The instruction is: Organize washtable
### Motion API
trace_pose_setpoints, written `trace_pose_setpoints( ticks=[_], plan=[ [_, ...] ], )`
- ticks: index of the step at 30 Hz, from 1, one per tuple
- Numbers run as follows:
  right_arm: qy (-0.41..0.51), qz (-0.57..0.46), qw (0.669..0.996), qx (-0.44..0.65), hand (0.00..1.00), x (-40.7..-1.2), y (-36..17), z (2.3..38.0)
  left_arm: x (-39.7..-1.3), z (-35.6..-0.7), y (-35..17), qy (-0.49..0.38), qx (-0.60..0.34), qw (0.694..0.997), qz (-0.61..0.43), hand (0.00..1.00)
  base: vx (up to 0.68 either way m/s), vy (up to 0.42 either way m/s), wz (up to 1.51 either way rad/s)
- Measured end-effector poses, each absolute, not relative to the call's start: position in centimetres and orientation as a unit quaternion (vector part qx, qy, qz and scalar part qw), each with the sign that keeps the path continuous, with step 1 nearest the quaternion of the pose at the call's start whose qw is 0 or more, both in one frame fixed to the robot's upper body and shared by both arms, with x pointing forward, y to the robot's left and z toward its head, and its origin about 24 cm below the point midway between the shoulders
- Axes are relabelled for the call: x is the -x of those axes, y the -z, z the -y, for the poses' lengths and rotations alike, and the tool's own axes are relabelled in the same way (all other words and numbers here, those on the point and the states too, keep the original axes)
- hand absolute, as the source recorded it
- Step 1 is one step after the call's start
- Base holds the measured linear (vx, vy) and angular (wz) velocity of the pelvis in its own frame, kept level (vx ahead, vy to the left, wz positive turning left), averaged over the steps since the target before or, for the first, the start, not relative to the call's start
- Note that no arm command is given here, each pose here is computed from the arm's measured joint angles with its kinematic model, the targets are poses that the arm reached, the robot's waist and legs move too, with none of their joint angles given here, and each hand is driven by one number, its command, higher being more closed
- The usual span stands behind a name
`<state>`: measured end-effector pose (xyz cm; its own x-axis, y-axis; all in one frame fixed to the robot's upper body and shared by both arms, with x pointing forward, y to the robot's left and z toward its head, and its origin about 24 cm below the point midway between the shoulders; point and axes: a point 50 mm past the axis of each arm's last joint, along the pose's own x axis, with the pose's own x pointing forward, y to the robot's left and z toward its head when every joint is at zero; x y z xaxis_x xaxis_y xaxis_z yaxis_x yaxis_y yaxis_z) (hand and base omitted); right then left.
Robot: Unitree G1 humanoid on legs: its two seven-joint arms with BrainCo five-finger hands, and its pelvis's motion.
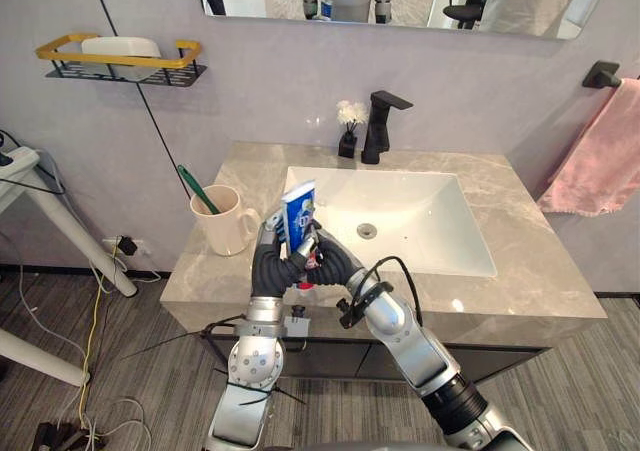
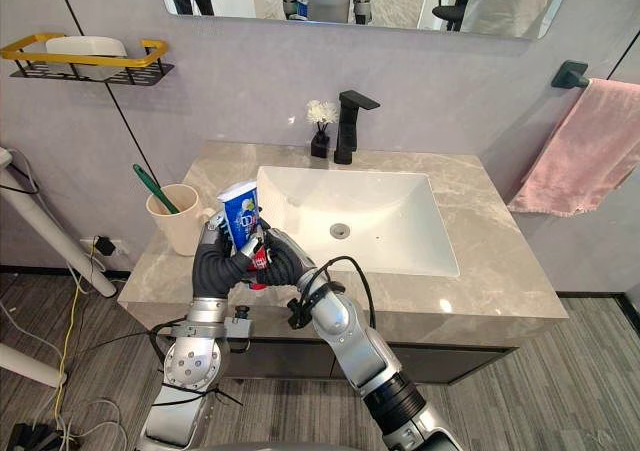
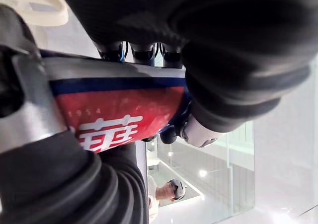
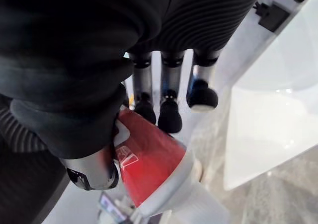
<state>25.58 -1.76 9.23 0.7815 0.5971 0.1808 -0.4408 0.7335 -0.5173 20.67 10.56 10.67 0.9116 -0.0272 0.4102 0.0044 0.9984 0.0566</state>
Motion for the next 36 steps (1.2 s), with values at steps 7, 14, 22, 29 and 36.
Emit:
trace_pose_setpoints(
  ticks=[7,14,22,29,36],
  plan=[
    [-0.243,0.196,0.927,0.21,0.0,-25.4,-10.7,3.3,-20.7,-10.6,-11.2,0.001,-0.022,0.974,0.225,1.0,0.0,0.0,0.0],
    [-0.121,0.275,0.942,0.149,0.0,-25.9,-14.6,7.8,-20.8,-10.8,-13.5,-0.009,0.005,0.961,0.276,1.0,0.0,0.0,-0.03],
    [0.221,0.272,0.932,0.093,0.0,-24.0,-15.2,22.1,-20.5,-13.0,-15.1,-0.05,-0.01,0.951,0.306,1.0,-0.01,0.018,-0.1],
    [0.387,0.199,0.898,0.067,0.0,-19.6,-11.7,28.3,-20.7,-13.4,-16.9,-0.058,-0.012,0.935,0.349,1.0,-0.02,0.004,-0.07],
    [0.446,0.038,0.892,0.06,0.0,-16.0,-4.9,29.5,-21.0,-13.4,-17.6,-0.066,-0.012,0.929,0.364,1.0,0.0,0.001,-0.1]
  ],
)
